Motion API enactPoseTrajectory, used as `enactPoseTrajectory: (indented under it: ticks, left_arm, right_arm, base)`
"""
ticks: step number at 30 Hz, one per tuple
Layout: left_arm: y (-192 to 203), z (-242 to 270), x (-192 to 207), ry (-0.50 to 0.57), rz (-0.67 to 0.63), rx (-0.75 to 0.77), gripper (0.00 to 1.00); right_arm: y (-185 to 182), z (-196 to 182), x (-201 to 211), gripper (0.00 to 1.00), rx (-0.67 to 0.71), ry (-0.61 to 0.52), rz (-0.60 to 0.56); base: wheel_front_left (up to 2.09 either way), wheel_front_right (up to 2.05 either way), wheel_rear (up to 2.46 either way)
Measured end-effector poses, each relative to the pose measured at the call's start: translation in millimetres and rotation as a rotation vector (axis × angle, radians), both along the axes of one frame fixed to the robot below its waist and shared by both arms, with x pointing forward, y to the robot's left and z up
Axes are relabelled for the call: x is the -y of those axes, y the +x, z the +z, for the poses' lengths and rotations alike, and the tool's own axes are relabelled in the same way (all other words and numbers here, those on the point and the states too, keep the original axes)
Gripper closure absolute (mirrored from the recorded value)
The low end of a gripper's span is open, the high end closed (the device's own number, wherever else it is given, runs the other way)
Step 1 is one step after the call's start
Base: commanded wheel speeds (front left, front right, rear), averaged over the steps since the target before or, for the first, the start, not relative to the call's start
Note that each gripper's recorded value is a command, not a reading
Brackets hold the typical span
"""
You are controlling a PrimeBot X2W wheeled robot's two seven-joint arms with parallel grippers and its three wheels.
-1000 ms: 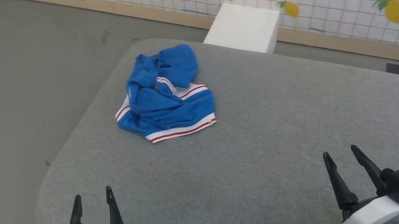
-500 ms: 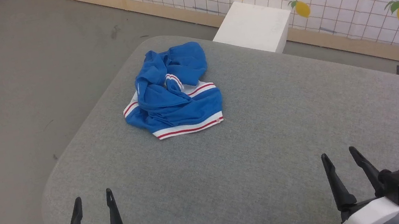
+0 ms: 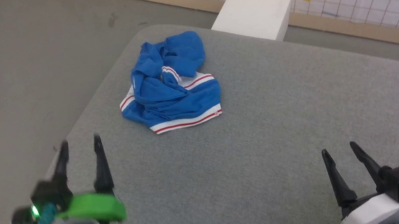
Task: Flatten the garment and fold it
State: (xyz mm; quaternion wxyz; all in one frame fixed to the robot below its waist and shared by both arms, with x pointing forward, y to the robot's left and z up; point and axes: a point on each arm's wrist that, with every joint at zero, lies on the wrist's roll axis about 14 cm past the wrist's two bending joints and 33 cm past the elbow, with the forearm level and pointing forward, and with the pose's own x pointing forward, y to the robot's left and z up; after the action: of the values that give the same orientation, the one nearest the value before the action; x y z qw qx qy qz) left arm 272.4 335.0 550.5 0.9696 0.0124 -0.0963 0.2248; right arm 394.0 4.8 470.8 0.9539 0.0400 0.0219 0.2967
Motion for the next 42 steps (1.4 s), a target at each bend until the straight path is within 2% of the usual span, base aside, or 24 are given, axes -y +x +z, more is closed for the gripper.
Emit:
enactPoseTrajectory:
  ticks: [6,12,16,22,30,35,42]
  left_arm:
    - [45,24,-17,0.013,-0.051,0.010,0.00]
    - [99,32,-33,-0.048,-0.098,-0.064,0.00]
    - [135,20,-43,-0.128,-0.125,-0.181,0.00]
    - [177,-32,-41,-0.276,-0.171,-0.484,0.00]
    - [205,-102,-15,-0.409,-0.209,-0.821,0.00]
    - [203,-147,-1,-0.487,-0.195,-1.004,0.00]
    - [202,-172,13,-0.522,-0.187,-1.107,0.00]
  right_arm:
    - [13,-4,6,0.00,-0.001,-0.014,-0.024]
    - [30,-10,18,0.00,-0.006,-0.038,-0.064]
    - [43,-16,31,0.00,-0.012,-0.052,-0.105]
    - [54,-36,60,0.00,-0.052,-0.083,-0.183]
    - [59,-59,99,0.00,-0.101,-0.118,-0.286]
    - [58,-71,117,0.00,-0.127,-0.143,-0.329]
    - [57,-80,127,0.00,-0.151,-0.158,-0.353]
  base:
    - [0.00,0.00,0.00]
    - [0.00,0.00,0.00]
    - [0.00,0.00,0.00]
    - [0.00,0.00,0.00]
    - [0.00,0.00,0.00]
    - [0.00,0.00,0.00]
    - [0.00,0.00,0.00]
